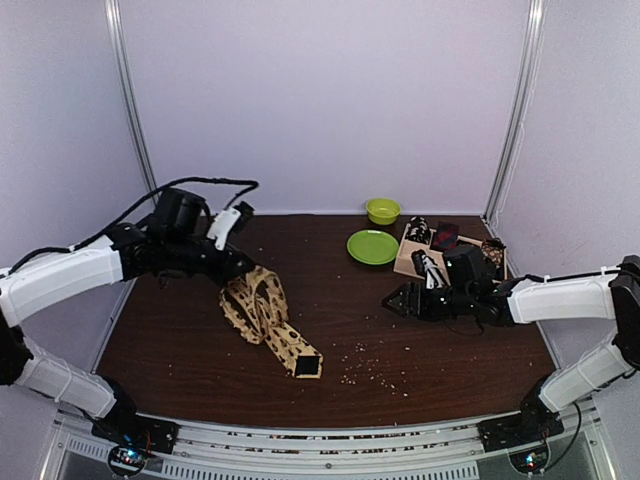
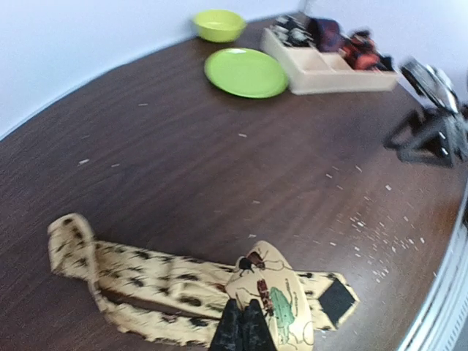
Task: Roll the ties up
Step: Move the tie to the center of the board.
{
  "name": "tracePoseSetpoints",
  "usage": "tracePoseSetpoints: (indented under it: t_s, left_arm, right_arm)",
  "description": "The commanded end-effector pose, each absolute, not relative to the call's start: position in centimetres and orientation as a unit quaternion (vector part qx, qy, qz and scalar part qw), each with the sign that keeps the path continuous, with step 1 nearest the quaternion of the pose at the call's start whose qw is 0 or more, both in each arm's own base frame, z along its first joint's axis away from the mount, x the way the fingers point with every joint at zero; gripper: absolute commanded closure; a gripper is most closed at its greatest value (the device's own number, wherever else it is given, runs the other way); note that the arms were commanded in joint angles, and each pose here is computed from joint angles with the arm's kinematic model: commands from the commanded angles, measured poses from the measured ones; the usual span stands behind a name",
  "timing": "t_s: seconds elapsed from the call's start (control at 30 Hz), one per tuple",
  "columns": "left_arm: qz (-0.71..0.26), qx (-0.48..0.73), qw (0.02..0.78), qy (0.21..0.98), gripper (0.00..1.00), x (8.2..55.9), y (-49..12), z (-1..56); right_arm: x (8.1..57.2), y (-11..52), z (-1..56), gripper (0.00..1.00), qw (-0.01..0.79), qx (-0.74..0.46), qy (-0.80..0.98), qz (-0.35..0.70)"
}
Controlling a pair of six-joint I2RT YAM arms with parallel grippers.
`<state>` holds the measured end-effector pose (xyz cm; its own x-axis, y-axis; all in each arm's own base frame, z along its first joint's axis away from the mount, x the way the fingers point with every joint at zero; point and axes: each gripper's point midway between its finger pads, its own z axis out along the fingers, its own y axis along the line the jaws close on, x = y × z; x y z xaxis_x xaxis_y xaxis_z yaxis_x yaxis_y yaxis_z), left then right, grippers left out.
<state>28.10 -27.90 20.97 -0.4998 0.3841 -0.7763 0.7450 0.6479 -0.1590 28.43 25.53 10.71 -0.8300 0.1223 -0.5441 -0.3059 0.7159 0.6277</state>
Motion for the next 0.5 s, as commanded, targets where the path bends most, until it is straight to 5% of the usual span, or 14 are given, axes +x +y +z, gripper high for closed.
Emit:
tracePoseSetpoints:
  t_s: [0.0, 0.17, 0.47]
  left_arm:
    - [-0.194, 0.155, 0.437, 0.865, 1.00, 32.7, -18.4, 23.1]
    - [-0.132, 0.000, 0.460, 0.878, 1.00, 35.3, -8.8, 24.0]
    - [-0.103, -0.044, 0.393, 0.913, 1.00, 38.1, -5.6, 19.6]
  right_arm:
    - [28.6, 28.4, 12.1, 0.32, 0.293, -0.079, 0.873, 0.381]
    - [27.2, 33.2, 12.3, 0.36, 0.274, -0.123, 0.869, 0.392]
    - [24.3, 48.3, 12.9, 0.43, 0.223, -0.232, 0.856, 0.405]
